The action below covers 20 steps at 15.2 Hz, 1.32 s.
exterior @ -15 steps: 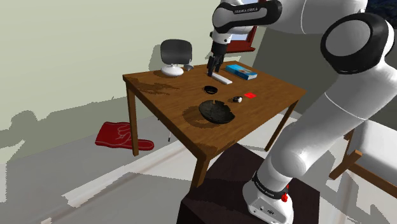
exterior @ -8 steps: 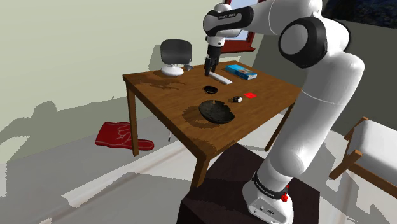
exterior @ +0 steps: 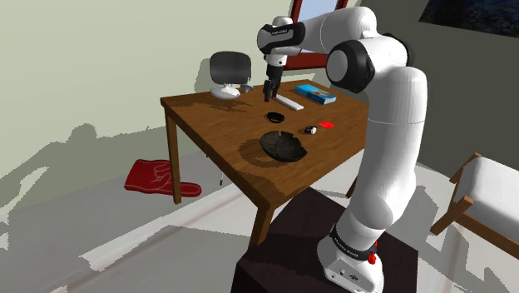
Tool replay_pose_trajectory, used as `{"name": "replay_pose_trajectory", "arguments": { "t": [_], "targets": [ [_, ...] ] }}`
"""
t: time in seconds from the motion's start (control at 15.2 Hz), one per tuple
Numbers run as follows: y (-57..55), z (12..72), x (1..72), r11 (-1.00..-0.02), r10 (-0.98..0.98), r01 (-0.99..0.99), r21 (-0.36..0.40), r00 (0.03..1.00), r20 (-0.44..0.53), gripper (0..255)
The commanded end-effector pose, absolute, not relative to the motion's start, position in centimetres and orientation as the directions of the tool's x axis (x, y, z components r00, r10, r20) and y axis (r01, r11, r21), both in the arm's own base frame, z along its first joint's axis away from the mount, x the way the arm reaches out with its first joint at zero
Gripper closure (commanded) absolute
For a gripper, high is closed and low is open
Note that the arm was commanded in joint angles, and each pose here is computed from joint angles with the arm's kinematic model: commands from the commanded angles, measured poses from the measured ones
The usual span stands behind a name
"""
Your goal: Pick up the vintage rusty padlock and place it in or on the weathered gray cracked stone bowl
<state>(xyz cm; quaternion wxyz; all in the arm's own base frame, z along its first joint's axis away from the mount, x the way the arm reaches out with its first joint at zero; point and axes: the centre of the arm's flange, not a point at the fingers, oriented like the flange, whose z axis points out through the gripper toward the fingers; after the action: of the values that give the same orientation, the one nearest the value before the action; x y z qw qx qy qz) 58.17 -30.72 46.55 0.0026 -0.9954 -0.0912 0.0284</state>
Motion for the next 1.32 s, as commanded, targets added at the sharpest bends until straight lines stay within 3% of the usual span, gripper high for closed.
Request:
{"name": "replay_pose_trajectory", "arguments": {
  "t": [0.0,0.73,0.79,1.25],
  "targets": [
    [-30.6,45.5,58.2,-0.983,0.182,0.182,-0.010,0.982,-0.056,0],
    [-30.6,43.6,58.1,-0.983,0.182,0.182,-0.010,0.982,-0.056,0],
    [-30.6,43.6,58.1,-0.983,0.182,0.182,-0.010,0.982,-0.056,255],
    [-30.6,43.6,58.1,-0.983,0.182,0.182,-0.010,0.982,-0.056,255]
  ]
}}
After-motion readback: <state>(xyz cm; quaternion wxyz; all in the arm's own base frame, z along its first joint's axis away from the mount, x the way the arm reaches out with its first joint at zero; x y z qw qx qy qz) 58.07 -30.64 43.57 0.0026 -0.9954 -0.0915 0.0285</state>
